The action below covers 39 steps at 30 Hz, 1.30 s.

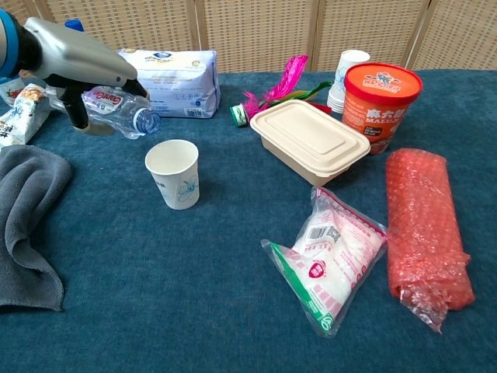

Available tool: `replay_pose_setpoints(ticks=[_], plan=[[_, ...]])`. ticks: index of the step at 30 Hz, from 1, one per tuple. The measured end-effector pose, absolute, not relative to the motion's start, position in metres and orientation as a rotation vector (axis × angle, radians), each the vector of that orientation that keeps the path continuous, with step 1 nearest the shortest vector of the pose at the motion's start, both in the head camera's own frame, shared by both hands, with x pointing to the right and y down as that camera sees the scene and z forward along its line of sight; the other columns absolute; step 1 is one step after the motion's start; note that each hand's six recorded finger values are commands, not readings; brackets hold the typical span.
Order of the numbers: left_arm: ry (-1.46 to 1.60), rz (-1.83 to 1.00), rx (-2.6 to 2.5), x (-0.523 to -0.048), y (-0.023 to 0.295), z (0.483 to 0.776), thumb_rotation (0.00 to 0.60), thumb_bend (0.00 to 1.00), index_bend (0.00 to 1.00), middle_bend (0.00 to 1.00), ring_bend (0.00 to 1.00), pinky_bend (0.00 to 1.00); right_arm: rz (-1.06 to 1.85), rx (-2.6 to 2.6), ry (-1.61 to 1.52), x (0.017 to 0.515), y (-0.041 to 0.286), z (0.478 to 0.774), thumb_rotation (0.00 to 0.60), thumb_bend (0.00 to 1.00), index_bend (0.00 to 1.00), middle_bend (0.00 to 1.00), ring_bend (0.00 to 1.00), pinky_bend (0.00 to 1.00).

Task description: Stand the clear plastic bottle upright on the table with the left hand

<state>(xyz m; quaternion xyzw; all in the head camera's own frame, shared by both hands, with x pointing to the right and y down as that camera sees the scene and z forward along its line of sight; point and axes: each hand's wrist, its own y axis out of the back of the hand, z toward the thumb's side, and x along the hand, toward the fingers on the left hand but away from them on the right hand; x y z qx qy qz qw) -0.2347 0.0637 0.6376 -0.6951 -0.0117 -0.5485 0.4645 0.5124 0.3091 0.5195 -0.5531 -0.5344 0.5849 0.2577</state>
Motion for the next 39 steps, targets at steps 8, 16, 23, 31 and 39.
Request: replay_pose_setpoints(ticks=[8, 16, 23, 31, 39], plan=[[0.226, -1.393, -1.861, -0.253, 0.072, 0.638, 0.6, 0.59, 0.29, 0.37, 0.36, 0.41, 1.577, -1.526, -1.431, 0.506, 0.305, 0.52, 0.6, 0.0, 0.0, 0.0, 0.0, 0.0], [0.559, -1.389, -2.082, -0.265, 0.081, 0.629, 0.6, 0.58, 0.26, 0.36, 0.36, 0.42, 1.576, -1.553, -1.414, 0.497, 0.302, 0.526, 0.6, 0.0, 0.0, 0.0, 0.0, 0.0], [0.842, -1.333, -2.31, -0.269, 0.091, 0.621, 0.6, 0.56, 0.25, 0.34, 0.34, 0.4, 1.573, -1.568, -1.405, 0.493, 0.3, 0.53, 0.6, 0.0, 0.0, 0.0, 0.0, 0.0], [1.099, -1.253, -2.612, -0.272, 0.113, 0.616, 0.6, 0.56, 0.24, 0.33, 0.33, 0.37, 1.578, -1.595, -1.4, 0.491, 0.299, 0.536, 0.6, 0.0, 0.0, 0.0, 0.0, 0.0], [1.195, -1.175, -2.785, -0.28, 0.133, 0.615, 0.6, 0.56, 0.23, 0.31, 0.29, 0.31, 1.573, -1.599, -1.401, 0.49, 0.298, 0.537, 0.6, 0.0, 0.0, 0.0, 0.0, 0.0]])
